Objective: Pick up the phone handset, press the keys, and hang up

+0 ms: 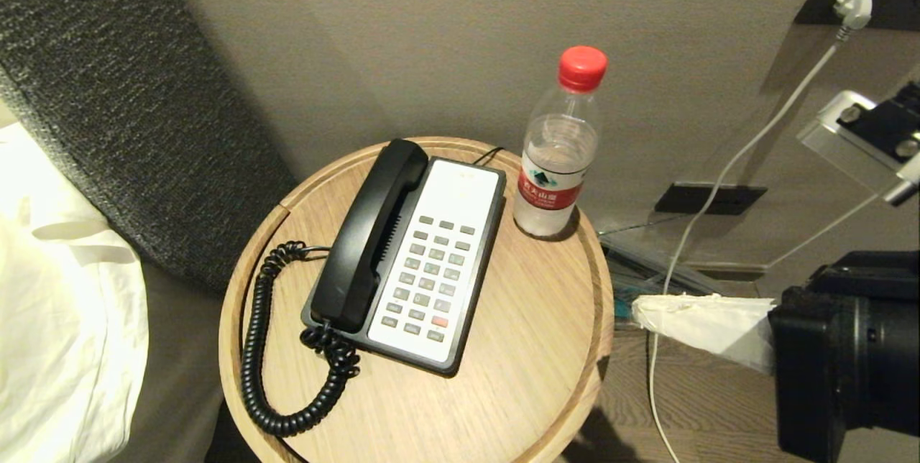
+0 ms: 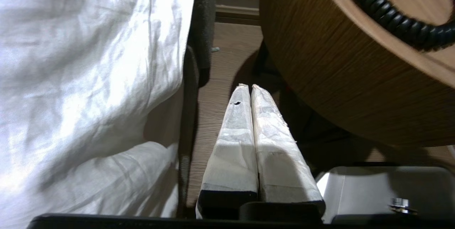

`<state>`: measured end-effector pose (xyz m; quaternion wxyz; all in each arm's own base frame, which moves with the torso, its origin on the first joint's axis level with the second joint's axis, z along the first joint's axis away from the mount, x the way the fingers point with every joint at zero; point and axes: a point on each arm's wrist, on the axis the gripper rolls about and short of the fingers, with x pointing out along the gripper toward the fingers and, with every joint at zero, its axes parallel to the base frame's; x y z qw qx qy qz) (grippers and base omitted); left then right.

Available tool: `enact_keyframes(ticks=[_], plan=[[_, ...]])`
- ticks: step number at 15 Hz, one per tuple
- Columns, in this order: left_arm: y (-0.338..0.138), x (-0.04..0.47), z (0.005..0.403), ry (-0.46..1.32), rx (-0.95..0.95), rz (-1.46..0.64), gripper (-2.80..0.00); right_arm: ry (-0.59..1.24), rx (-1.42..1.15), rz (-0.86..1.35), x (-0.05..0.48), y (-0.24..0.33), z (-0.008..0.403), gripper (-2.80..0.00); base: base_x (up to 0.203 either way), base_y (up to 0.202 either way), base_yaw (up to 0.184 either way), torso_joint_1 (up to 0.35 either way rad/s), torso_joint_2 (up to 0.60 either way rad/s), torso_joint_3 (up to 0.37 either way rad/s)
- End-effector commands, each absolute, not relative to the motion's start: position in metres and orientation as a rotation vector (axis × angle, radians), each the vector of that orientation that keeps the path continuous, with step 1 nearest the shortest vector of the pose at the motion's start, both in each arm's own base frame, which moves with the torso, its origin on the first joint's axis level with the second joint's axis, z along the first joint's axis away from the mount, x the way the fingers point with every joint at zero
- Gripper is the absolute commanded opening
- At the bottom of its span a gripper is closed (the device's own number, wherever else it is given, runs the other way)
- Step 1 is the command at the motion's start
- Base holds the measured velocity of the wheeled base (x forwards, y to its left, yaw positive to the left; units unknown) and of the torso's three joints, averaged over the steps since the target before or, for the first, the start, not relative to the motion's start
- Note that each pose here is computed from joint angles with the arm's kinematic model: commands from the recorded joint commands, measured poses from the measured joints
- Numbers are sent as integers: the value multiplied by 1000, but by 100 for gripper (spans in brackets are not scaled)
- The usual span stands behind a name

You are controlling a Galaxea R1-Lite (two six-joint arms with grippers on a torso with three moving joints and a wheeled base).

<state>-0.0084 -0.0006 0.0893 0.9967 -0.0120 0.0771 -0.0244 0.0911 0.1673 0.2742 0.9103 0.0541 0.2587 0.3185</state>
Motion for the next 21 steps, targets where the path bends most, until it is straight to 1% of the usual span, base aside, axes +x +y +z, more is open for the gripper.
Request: enact_keyframes(ticks=[1,3,6,15,21], plan=[[0,-12,85,113,-9,-35,-280,539,109,653,90,165,272,-280,0,0,0,0,0,0],[0,-20,78,44,19,-9,-280,543,106,654,90,164,270,-280,0,0,0,0,0,0],[0,-23,75,8,58,3,-280,543,106,654,89,162,269,-280,0,0,0,0,0,0],[0,-23,75,6,48,3,-280,547,100,654,83,150,264,-280,0,0,0,0,0,0],[0,-23,75,6,48,3,-280,569,78,633,79,141,251,-280,0,0,0,0,0,0]])
